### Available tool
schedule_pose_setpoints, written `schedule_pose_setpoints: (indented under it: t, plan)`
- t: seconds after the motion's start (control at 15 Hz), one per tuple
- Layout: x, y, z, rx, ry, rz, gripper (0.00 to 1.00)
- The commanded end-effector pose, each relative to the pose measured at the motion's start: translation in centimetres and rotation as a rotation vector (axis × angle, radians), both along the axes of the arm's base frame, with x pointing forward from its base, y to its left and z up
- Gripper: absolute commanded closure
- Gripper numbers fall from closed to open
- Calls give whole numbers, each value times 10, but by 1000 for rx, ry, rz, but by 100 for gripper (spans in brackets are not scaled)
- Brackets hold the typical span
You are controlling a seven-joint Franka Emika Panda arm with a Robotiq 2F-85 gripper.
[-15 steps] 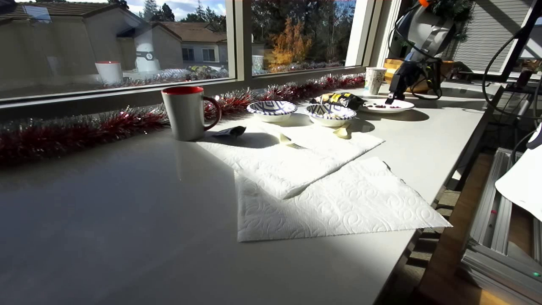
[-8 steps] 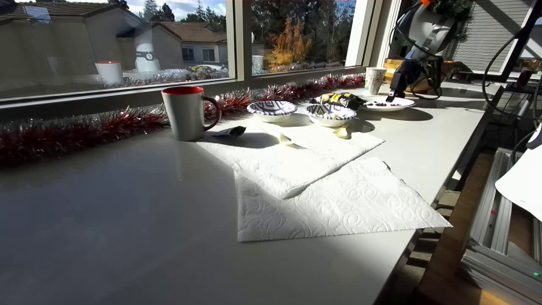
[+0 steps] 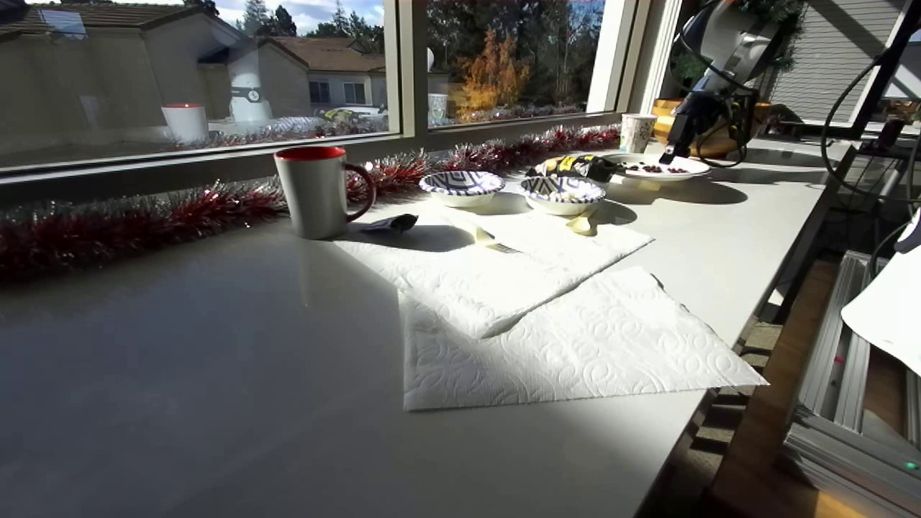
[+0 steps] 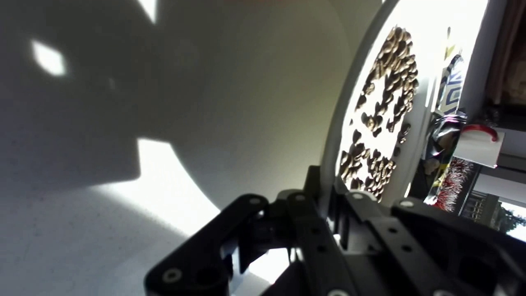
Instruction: Pour the beans on the plate into the bowl
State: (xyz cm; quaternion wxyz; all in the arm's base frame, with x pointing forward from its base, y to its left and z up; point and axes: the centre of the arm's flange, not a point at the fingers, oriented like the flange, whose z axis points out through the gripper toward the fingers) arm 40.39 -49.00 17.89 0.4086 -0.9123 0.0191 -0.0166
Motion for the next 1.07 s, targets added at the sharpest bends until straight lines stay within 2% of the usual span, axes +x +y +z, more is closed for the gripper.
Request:
schedule_pose_setpoints:
  t: [0.0,0.47,1.0]
  plan:
    - [1,1,18,29,-51,5,99]
    - [17,28,49,38,-54,44,99]
    - [56,88,62,29,-64,-27,99]
